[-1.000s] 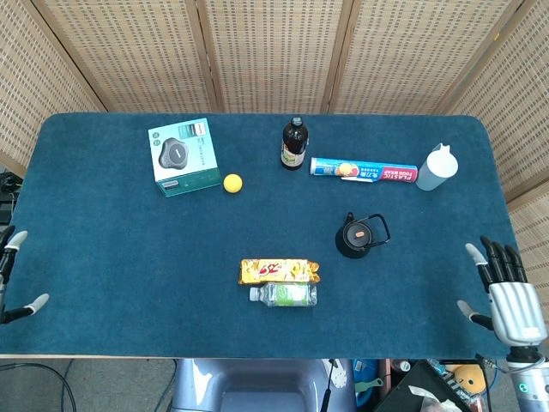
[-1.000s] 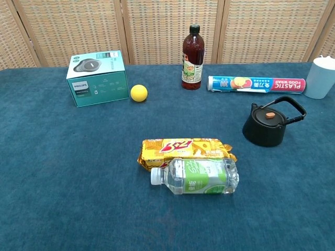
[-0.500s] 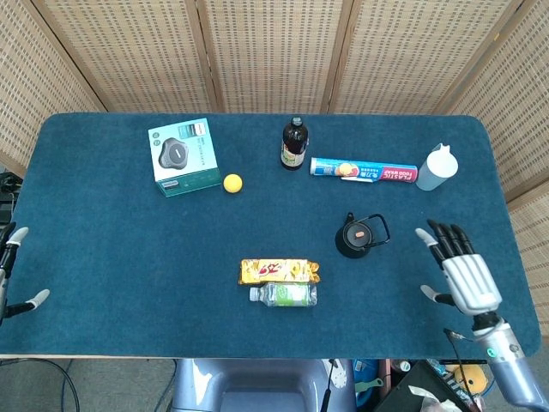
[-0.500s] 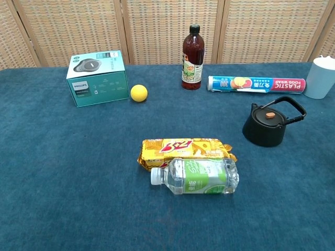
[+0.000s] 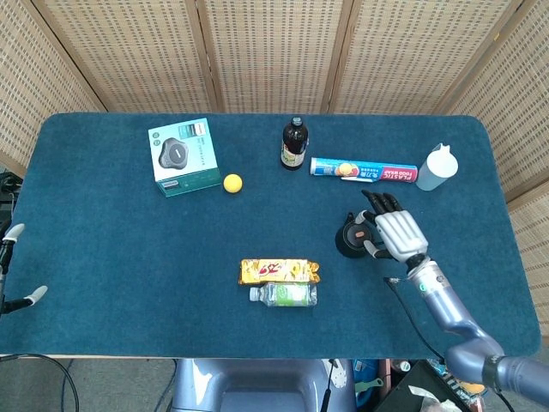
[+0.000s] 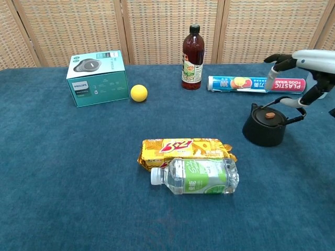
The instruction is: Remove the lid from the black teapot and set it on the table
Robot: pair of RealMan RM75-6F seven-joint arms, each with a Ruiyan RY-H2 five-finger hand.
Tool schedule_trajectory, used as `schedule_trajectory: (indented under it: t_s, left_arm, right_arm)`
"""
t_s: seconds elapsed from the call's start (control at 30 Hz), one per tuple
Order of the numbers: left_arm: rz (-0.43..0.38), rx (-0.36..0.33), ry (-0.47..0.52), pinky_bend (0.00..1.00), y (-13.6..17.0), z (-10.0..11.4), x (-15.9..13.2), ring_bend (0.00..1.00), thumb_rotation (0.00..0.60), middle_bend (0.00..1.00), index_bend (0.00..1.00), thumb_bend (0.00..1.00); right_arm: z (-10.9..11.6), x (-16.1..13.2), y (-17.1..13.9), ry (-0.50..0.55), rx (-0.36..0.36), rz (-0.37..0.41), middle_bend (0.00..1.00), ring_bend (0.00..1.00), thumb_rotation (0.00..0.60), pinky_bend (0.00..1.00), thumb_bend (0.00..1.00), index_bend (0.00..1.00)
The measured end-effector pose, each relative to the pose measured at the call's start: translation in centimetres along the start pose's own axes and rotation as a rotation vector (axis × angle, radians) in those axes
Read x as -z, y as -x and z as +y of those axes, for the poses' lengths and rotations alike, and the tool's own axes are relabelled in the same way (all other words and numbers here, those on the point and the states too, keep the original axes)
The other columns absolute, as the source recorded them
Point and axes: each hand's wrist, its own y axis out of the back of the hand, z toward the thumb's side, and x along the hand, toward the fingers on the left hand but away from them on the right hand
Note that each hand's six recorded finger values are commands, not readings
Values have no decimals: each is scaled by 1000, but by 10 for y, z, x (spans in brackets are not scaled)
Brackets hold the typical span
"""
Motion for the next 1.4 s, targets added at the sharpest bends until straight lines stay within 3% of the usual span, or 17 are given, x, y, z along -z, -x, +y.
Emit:
schedule_trajectory:
  t_s: [0.5,1.4]
  left_arm:
    - [-2,21,-9,0,-3,-6,-2,0,600,0,0,70]
    - [-1,26,-11,0,-3,-8,-2,0,600,0,0,69]
  right_arm:
    - [-27,-1,22,-72,-39,-30,0,0,600,0,581,462]
    - [-41,2,29,-134,-39,-50,0,0,600,0,544,475]
